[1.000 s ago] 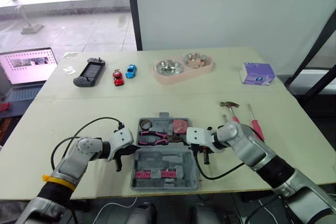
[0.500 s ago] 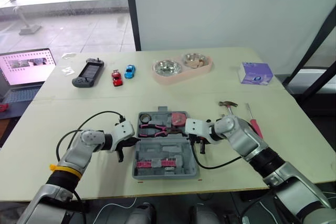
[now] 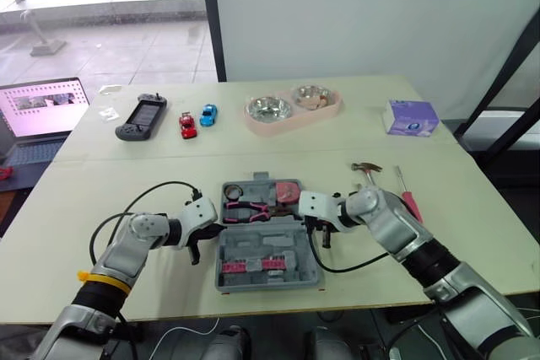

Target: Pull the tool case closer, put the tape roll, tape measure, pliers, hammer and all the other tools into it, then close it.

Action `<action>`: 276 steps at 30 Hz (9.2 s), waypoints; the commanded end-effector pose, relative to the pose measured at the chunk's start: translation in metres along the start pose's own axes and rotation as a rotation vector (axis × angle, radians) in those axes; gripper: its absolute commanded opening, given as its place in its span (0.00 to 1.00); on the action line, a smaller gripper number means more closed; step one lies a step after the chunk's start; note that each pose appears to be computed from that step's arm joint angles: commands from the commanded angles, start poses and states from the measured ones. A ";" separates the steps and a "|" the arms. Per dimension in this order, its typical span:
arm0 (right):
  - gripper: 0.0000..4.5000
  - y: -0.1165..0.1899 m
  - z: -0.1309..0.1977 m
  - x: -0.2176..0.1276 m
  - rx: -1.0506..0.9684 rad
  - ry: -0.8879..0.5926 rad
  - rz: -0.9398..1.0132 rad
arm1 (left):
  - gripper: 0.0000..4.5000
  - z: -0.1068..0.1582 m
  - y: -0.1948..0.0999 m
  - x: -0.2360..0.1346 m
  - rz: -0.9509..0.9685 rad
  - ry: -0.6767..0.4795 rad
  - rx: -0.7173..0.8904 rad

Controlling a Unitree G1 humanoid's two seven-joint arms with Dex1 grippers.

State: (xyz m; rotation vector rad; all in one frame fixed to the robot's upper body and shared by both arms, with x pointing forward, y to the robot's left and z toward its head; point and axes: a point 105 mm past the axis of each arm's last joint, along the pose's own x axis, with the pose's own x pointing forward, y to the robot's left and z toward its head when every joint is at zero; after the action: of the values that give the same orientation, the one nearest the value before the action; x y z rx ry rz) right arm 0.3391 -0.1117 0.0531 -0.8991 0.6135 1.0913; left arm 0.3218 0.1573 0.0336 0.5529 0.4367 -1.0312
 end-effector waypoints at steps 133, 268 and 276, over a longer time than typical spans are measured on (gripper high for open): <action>0.02 -0.008 0.044 -0.089 0.398 -0.449 -0.396 | 1.00 0.044 -0.046 -0.147 0.104 -0.476 -0.096; 0.01 0.051 0.078 0.060 0.190 -0.215 -0.034 | 1.00 0.035 -0.055 -0.152 0.048 -0.380 -0.094; 0.01 0.059 0.071 0.067 0.208 -0.196 -0.010 | 1.00 0.035 -0.055 -0.154 0.050 -0.378 -0.092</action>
State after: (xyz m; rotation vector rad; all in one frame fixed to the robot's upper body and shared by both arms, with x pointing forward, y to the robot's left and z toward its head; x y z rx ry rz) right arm 0.3144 0.0014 0.0438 -0.5912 0.4453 1.0859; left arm 0.2070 0.2187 0.1267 0.2534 0.1764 -1.0336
